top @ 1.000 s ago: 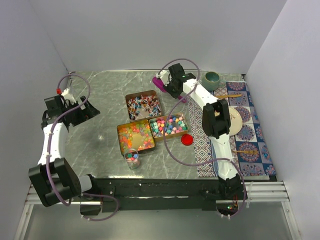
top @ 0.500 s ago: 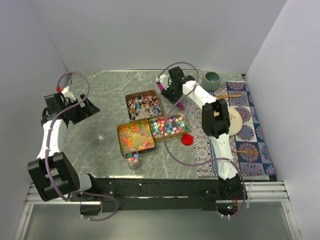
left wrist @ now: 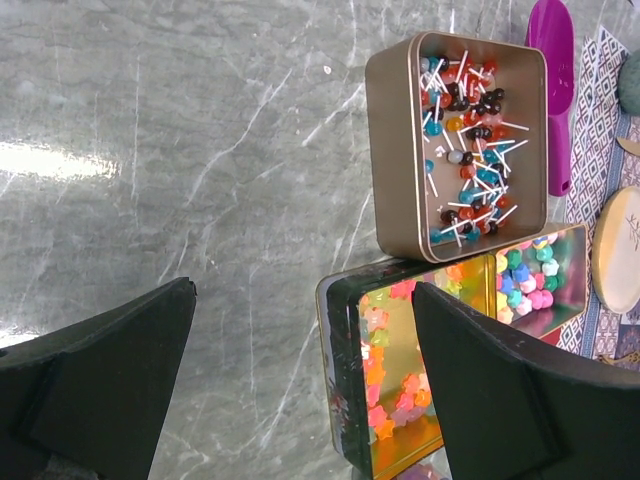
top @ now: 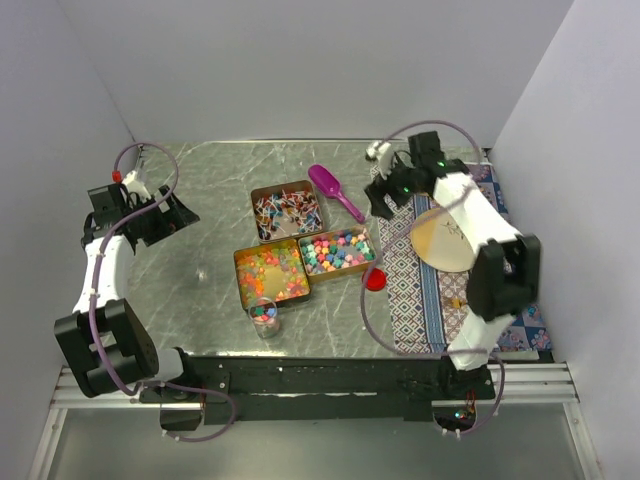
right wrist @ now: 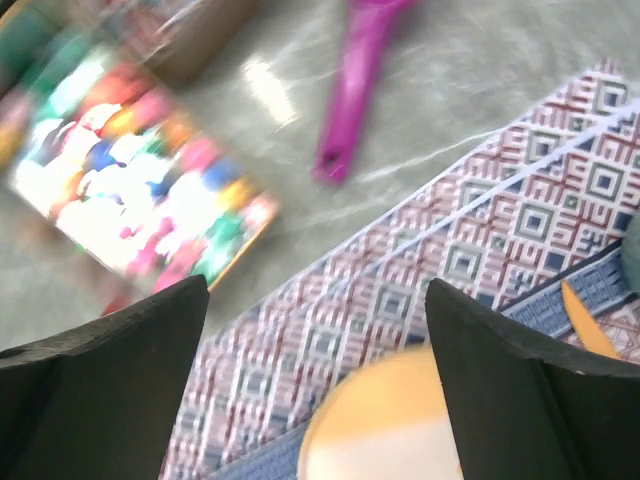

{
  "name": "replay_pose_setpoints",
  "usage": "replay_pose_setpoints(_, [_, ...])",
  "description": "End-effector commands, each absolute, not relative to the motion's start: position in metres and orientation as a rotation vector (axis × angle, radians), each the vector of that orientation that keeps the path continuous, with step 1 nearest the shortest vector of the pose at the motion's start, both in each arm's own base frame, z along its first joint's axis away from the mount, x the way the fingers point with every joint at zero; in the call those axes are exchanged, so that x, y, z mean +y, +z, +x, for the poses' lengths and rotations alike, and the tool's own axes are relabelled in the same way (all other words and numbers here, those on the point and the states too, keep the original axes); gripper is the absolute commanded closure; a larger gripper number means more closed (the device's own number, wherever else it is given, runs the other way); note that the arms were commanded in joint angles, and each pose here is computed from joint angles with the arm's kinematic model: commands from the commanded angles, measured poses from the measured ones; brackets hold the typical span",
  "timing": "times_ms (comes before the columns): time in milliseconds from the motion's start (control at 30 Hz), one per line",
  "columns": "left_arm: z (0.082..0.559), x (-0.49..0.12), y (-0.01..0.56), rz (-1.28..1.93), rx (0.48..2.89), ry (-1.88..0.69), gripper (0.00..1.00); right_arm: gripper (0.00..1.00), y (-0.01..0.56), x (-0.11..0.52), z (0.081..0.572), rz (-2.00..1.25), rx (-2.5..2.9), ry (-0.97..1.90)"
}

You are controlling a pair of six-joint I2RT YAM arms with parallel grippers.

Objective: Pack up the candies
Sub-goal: Place the spatula at the center of the board, then pick up the bottle lid at the center of the board.

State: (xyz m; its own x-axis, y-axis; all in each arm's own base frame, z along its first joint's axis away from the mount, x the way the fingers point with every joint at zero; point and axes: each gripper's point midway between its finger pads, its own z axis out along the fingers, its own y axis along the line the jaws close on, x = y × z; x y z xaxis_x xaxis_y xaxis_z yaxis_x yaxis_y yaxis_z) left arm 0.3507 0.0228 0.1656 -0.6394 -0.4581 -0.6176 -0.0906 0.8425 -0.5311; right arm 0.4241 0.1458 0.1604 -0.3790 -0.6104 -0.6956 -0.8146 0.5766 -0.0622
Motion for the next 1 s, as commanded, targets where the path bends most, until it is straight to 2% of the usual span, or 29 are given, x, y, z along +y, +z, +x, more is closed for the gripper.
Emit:
replay_pose_setpoints(0, [0.352, 0.022, 0.170, -0.359, 2.192, -0.590, 0.03, 0.00, 0.136, 0.157, 0.324, -1.491, 1.957, 0.562])
replay_pose_setpoints(167, [0.350, 0.022, 0.167, -0.356, 2.193, -0.582, 0.03, 0.00, 0.130, 0.142, 0.297, -1.521, 1.890, 0.451])
replay_pose_setpoints(333, [0.349, 0.029, 0.171, -0.346, 2.190, -0.518, 0.03, 0.02, 0.136, 0.138, 0.315, -1.144, 2.082, 0.376])
replay_pose_setpoints(433, [0.345, 0.030, 0.175, -0.359, 2.173, -0.505, 0.03, 0.03, 0.130, 0.137, 0.311, -1.063, 2.142, 0.351])
replay_pose_setpoints(700, [0.330, 0.022, 0.170, -0.408, 2.159, -0.531, 0.03, 0.05, 0.094, 0.148, 0.280, -1.122, 2.269, 0.339])
replay_pose_setpoints(967, [0.323, 0.016, 0.170, -0.425, 2.131, -0.555, 0.03, 0.04, 0.085, 0.154, 0.280, -1.193, 2.288, 0.320])
